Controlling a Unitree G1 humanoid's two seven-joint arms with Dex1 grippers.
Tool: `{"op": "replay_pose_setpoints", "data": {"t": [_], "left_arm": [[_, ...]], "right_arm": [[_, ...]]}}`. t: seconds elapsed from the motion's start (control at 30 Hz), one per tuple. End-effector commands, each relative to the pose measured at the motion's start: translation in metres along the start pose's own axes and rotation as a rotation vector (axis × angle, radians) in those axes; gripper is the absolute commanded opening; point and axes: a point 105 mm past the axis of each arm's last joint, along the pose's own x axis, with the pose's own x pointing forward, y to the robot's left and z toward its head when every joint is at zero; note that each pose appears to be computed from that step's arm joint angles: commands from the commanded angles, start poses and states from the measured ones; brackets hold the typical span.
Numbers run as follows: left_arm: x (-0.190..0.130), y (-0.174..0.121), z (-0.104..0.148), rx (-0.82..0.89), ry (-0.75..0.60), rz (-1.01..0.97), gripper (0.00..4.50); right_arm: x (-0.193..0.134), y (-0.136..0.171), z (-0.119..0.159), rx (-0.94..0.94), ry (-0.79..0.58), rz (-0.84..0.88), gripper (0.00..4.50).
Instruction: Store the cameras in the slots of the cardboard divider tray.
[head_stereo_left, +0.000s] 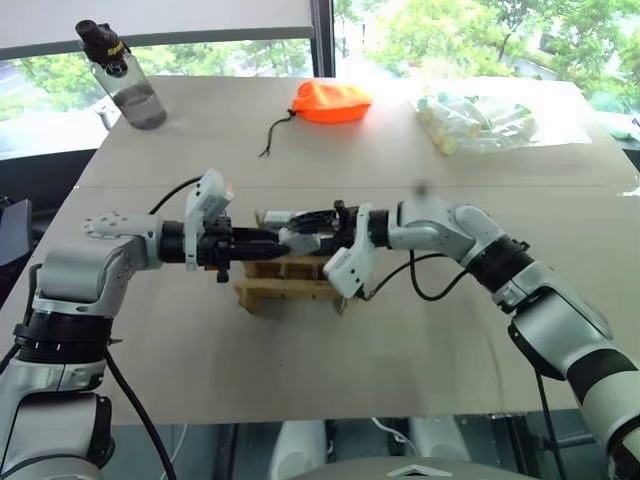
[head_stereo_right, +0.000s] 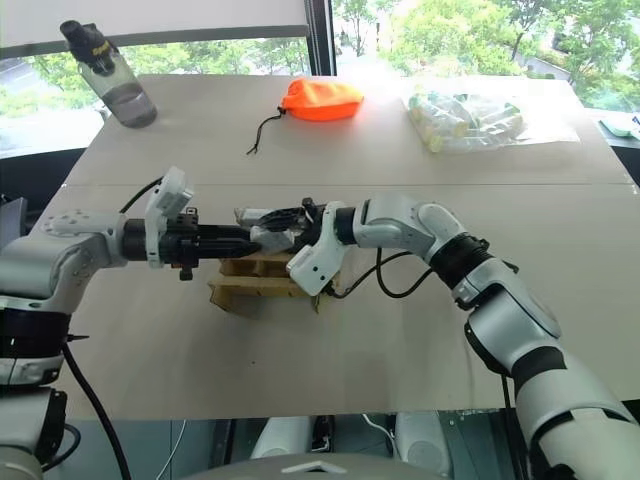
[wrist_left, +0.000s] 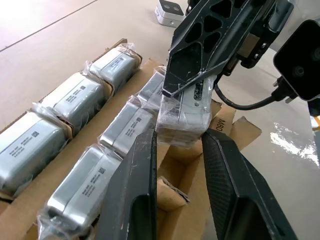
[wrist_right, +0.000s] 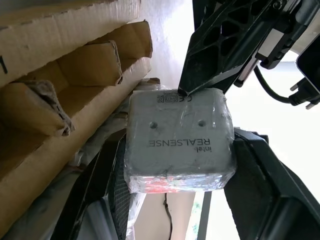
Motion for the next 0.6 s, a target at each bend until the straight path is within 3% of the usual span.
{"op": "replay_pose_setpoints", "data": {"t": [0.03,0.13,0.17,0.33,0.6], "left_arm": [[0.003,-0.004,0.021,0.087,-0.050,-0.040,0.72],[-0.002,-0.012,0.018,0.098,0.009,-0.097,0.72],[-0.002,-0.011,0.019,0.102,0.015,-0.094,1.75],[0.003,0.000,0.032,0.114,-0.021,-0.040,3.71],[-0.001,-0.016,0.011,0.068,0.120,-0.164,3.71]], "right_arm": [[0.006,-0.011,0.011,0.000,-0.047,-0.041,1.99],[0.007,-0.010,0.012,0.005,-0.048,-0.037,1.99],[0.007,-0.010,0.012,0.005,-0.048,-0.036,1.99],[0.007,-0.010,0.011,0.007,-0.045,-0.033,1.99],[0.007,-0.011,0.008,0.012,-0.029,-0.031,1.99]]}}
